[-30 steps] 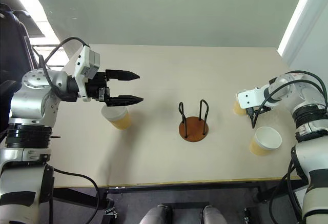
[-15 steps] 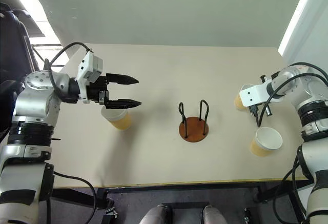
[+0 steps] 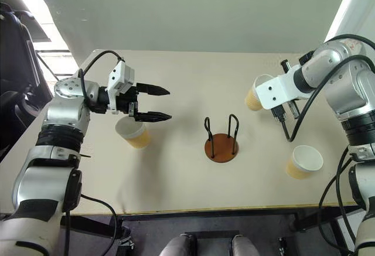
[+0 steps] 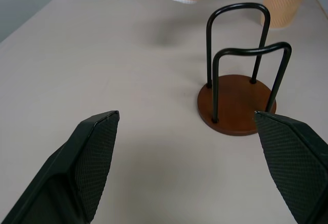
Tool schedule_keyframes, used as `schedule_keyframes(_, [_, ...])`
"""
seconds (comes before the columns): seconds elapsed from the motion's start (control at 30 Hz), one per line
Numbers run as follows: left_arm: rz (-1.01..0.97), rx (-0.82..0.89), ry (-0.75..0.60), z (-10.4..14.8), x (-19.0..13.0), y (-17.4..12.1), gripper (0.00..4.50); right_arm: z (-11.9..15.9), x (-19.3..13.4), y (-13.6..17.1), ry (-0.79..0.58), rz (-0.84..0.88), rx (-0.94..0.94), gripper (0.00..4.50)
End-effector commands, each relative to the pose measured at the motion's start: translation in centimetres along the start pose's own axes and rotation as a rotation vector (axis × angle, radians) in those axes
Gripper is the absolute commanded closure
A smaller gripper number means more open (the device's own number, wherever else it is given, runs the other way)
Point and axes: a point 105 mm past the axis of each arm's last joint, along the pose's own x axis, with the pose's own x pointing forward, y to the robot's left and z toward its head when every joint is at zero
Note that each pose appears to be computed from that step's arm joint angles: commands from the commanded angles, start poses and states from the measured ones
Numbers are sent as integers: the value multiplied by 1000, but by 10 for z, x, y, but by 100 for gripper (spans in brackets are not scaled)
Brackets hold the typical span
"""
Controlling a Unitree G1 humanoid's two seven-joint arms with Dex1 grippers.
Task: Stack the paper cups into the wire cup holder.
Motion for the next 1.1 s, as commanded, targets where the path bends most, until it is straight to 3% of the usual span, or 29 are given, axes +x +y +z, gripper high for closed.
schedule_keyframes(0.03, [-30, 51, -25, 13, 6, 2, 0, 15, -24, -15, -16, -66, -39, 449])
schedule_keyframes(0.23, [-148, 50, -74, 22, 21, -11, 0, 19, -29, -15, -16, -55, -47, 449])
schedule_keyframes(0.7, [-249, 174, 131, 31, 12, -20, 0, 33, -18, 0, -82, 33, -27, 449])
schedule_keyframes(1.1, [-250, 184, 127, 41, 7, -21, 0, 52, -8, -1, -137, 60, -79, 449])
